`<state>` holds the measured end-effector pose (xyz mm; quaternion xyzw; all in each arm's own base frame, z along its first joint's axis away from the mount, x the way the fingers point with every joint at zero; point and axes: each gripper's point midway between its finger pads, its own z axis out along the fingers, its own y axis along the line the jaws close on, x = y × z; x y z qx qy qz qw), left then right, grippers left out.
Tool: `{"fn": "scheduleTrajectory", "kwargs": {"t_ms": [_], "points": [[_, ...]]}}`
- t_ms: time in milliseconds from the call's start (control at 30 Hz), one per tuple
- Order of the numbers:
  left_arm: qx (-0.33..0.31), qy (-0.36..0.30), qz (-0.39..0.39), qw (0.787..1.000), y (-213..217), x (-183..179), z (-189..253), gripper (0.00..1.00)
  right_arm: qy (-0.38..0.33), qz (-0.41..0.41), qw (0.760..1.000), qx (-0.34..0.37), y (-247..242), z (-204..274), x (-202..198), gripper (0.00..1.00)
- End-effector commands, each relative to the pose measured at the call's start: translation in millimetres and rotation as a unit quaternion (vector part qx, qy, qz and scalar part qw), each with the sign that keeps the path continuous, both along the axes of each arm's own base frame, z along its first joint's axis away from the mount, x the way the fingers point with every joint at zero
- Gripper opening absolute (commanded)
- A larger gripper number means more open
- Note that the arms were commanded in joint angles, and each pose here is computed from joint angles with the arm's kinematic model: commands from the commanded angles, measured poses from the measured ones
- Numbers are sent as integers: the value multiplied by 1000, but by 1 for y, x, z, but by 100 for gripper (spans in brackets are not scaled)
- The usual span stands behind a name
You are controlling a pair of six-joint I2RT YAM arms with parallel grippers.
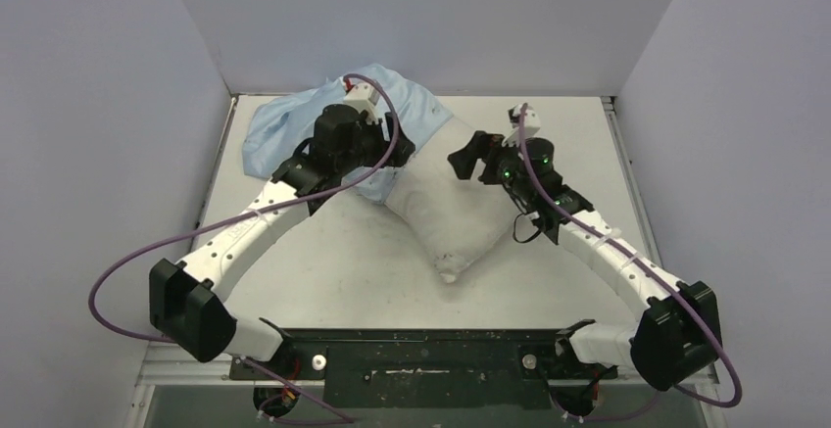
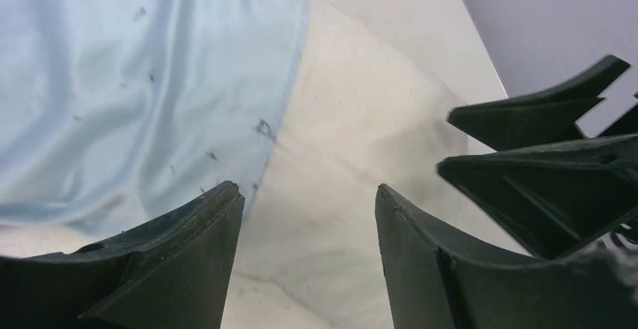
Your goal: Put the pillow into the pillowcase
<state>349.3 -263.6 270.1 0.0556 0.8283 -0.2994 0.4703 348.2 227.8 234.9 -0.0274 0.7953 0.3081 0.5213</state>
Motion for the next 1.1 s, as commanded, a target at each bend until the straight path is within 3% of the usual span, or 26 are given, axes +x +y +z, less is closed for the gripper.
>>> {"fn": "scheduleTrajectory", "kwargs": {"t_ms": [0, 67, 200, 467, 533, 600, 667, 733, 867, 967, 1000, 1033, 1067], "points": [[75, -48, 25, 996, 10, 49, -1, 66, 20, 6, 1000, 2, -41, 15, 22, 100], [82, -71, 29, 994, 3, 69, 10, 74, 27, -4, 1000, -5, -65, 15, 41, 100], [92, -99, 30, 990, -13, 103, 21, 75, 61, -6, 998, -28, -86, -13, 71, 100], [138, -98, 23, 985, -44, 149, -5, 75, 78, 118, 989, -45, -42, -74, 88, 88], [157, -99, 22, 982, -49, 156, -15, 75, 72, 139, 986, -54, -33, -80, 82, 68], [180, -96, 24, 979, -52, 161, -25, 76, 42, 145, 987, -47, -24, -70, 82, 31], [206, -88, 34, 974, -49, 165, -38, 76, 11, 152, 988, -39, -16, -58, 74, 8], [217, -80, 37, 972, -50, 169, -43, 76, -11, 158, 987, -26, -14, -52, 60, 0], [216, -71, 26, 973, -56, 170, -59, 76, -33, 147, 989, -15, -16, -40, 50, 0], [213, -60, 20, 975, -60, 170, -70, 65, -33, 137, 990, -13, -16, -37, 49, 0], [209, -57, 17, 976, -62, 169, -72, 56, -35, 135, 990, -10, -15, -36, 49, 0], [200, -52, 13, 978, -65, 166, -72, 38, -34, 135, 990, -2, -13, -35, 48, 0], [193, -52, 9, 980, -67, 164, -69, 29, -36, 134, 990, 2, -12, -34, 48, 0]]}}
